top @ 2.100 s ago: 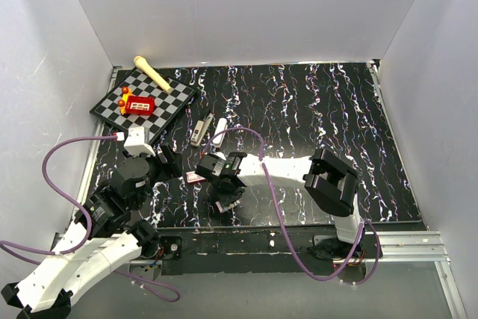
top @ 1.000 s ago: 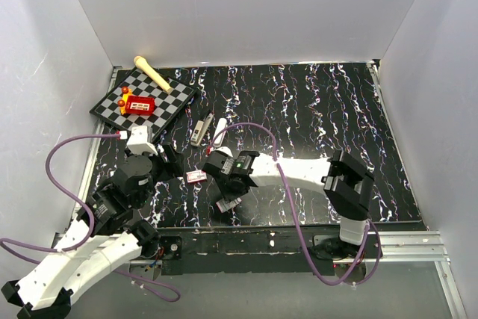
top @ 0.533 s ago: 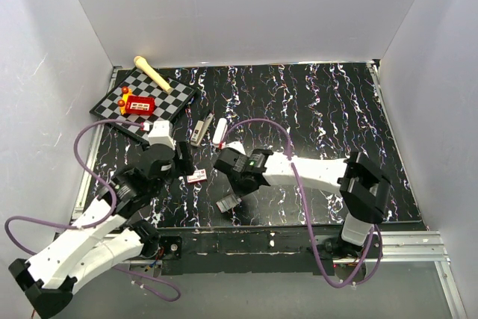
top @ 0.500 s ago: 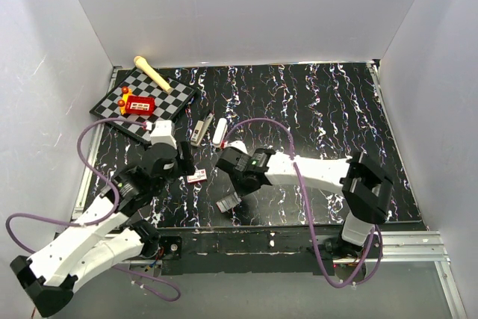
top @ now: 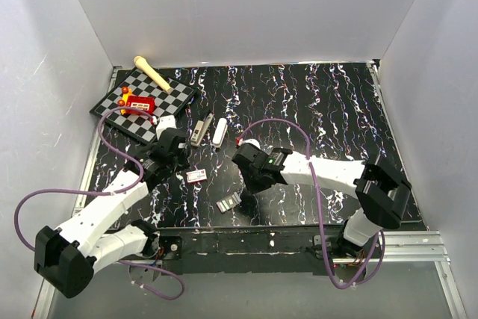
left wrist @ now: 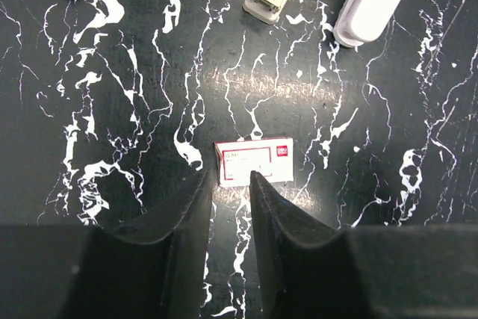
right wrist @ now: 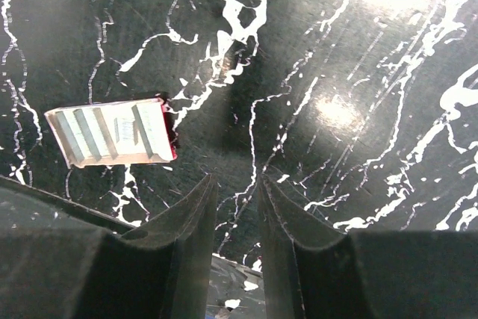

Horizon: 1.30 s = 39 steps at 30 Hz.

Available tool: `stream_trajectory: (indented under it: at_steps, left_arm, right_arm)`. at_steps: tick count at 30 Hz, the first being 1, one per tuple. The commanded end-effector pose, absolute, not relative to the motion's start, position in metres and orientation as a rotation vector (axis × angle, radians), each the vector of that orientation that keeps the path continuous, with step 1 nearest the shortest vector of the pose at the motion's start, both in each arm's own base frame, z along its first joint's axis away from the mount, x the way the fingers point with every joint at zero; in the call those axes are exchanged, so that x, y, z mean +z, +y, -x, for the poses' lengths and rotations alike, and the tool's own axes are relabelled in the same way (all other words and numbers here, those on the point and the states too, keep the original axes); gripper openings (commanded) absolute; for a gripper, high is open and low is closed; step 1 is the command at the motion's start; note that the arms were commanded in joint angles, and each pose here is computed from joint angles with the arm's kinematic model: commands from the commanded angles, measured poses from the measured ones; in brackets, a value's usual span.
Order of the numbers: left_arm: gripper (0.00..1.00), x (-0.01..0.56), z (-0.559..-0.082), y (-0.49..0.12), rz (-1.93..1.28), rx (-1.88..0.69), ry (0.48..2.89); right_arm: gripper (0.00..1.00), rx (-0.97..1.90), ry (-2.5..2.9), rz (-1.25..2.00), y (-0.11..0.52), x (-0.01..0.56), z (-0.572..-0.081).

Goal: Unload the staples from the stapler

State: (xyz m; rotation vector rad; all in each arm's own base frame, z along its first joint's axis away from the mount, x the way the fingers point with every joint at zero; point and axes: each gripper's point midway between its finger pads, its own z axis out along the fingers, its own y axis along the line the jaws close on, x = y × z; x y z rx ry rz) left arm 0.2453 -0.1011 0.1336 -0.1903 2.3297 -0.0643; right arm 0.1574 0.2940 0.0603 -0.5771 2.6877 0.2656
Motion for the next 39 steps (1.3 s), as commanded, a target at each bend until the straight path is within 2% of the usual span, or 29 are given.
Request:
stream_trajectory:
  at_steps: [1, 3, 6, 13, 27, 39]
  left_arm:
    - [0.23, 0.123, -0.253, -0.104, 0.278, -0.120, 2.338]
    - [0.21, 0.112, -0.253, -0.105, 0.308, -0.124, 2.354]
    - [0.12, 0.095, -0.254, -0.104, 0.347, -0.133, 2.383]
    - [0.00, 0.063, -0.258, -0.100, 0.443, -0.141, 2.409]
    - [0.00, 0.059, -0.257, -0.093, 0.447, -0.138, 2.389]
    - [0.00, 0.060, -0.256, -0.093, 0.440, -0.151, 2.379]
  right_arm:
    - [0.35, 0.433, 2.649, 0.602, 0.317, 0.070, -0.159]
    - [0.35, 0.461, 2.649, 0.610, 0.321, 0.069, -0.158]
    - [0.34, 0.501, 2.653, 0.626, 0.329, 0.067, -0.157]
    - [0.32, 0.544, 2.678, 0.664, 0.343, 0.060, -0.154]
    - [0.27, 0.577, 2.708, 0.664, 0.354, 0.051, -0.160]
    - [0.28, 0.586, 2.749, 0.685, 0.359, 0.044, -0.156]
